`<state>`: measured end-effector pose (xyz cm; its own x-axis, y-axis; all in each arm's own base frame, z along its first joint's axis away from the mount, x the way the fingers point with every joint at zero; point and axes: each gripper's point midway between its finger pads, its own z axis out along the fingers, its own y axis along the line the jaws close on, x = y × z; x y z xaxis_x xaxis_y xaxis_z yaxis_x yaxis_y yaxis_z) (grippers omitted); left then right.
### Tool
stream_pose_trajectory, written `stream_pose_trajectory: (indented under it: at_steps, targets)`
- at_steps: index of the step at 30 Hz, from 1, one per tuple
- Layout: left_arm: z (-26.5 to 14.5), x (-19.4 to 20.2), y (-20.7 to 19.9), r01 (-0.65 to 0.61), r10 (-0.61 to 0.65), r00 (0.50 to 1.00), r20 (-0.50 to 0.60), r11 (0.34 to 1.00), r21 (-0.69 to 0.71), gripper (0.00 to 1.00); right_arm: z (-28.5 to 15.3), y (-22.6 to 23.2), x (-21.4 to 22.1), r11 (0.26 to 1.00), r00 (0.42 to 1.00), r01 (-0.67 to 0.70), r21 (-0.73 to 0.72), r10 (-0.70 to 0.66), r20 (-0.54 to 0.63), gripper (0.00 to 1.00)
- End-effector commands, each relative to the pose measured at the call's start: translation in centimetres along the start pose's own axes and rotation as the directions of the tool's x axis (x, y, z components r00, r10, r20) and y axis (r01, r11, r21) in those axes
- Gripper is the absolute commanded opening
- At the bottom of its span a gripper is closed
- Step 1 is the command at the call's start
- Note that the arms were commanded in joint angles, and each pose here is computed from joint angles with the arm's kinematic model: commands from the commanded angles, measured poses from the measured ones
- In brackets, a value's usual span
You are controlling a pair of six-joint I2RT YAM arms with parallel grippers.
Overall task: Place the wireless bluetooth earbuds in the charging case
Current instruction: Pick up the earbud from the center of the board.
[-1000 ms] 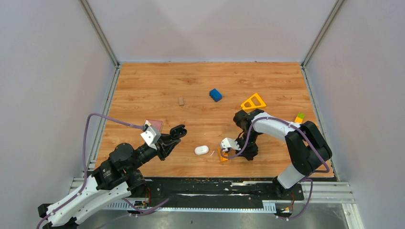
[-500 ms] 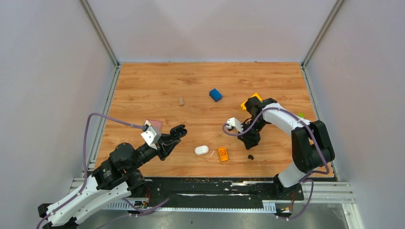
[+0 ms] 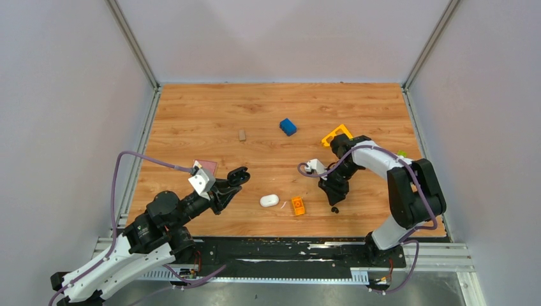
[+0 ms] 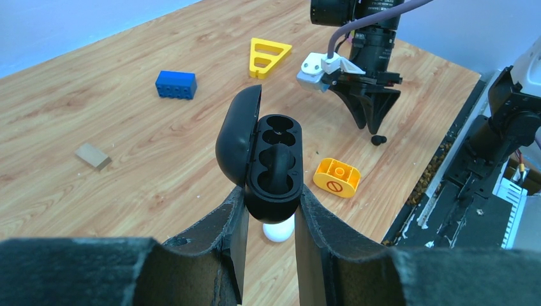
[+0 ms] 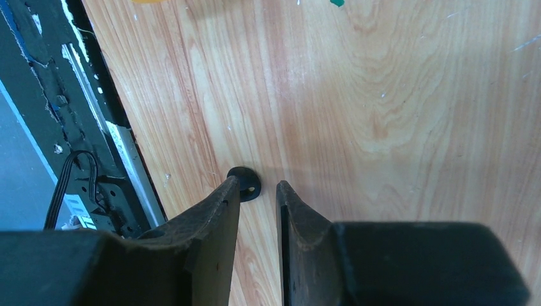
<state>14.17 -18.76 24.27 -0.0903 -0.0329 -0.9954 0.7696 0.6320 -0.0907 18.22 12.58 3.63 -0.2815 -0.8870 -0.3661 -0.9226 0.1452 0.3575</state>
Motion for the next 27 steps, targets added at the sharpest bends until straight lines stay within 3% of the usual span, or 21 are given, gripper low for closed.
stream_pose_trajectory:
  at_steps: [1, 27]
  targets:
    - [0.1, -0.8, -0.4, 0.014, -0.014, 1.000, 0.027, 1.000, 0.016, 0.01, 0.1, -0.5, -0.2, 1.000, 0.999, -0.024, 0.004, 0.023, 0.027, 0.28]
    - [0.2, -0.7, -0.5, 0.014, -0.014, 1.000, 0.020, 1.000, 0.021, 0.02, 1.2, 0.9, 1.7, 0.998, 0.999, -0.054, -0.033, 0.054, 0.000, 0.25]
